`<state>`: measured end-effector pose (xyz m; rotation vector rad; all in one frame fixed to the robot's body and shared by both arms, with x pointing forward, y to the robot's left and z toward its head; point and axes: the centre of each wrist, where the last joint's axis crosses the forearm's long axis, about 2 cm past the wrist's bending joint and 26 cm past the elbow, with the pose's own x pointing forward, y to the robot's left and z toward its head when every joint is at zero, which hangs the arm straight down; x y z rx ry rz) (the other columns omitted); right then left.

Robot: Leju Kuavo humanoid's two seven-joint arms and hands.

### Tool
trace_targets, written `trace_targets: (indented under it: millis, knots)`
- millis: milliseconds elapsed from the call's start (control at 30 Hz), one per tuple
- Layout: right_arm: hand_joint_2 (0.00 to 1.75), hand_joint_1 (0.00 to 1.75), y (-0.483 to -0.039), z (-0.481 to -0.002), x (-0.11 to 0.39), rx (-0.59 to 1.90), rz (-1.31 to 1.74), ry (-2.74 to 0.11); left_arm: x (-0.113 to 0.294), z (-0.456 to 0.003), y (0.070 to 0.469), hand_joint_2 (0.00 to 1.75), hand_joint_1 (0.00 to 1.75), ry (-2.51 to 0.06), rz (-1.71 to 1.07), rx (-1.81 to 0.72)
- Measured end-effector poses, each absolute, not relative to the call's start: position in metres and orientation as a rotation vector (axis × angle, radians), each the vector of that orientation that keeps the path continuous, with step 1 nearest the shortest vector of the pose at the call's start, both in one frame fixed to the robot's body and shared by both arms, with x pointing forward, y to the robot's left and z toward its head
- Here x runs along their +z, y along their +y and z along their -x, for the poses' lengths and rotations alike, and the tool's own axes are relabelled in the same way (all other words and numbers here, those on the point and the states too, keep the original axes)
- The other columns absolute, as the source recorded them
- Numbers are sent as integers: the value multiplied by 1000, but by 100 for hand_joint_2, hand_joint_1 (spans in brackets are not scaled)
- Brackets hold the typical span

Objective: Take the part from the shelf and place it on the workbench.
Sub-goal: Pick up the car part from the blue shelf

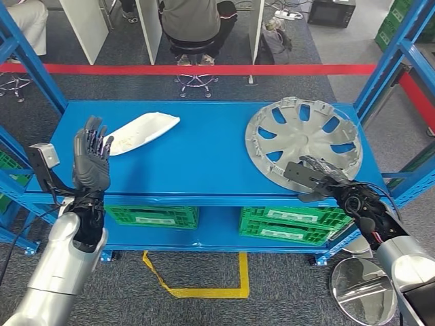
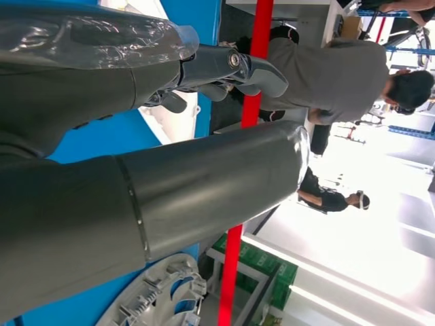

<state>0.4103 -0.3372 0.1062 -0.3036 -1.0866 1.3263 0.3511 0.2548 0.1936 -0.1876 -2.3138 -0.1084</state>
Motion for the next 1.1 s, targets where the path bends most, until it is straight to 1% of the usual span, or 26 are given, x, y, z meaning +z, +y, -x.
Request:
trace_targets:
  millis: [200, 333, 533, 800, 1100]
  knots:
    - [175, 0, -338, -410, 105, 1341, 312, -1071, 194, -351, 255, 0, 0, -2314, 185, -106]
    - [175, 0, -333, -409, 103, 1370, 267, -1057, 194, -351, 255, 0, 0, -2314, 186, -105]
    - [175, 0, -311, -408, 100, 1439, 118, -1045, 195, -353, 255, 0, 0, -2317, 186, -105]
    - [175, 0, -286, -407, 100, 1449, -20, -1036, 198, -358, 256, 0, 0, -2319, 196, -85]
    - [175, 0, -269, -403, 98, 1479, -58, -1038, 198, -361, 256, 0, 0, -2324, 194, -74]
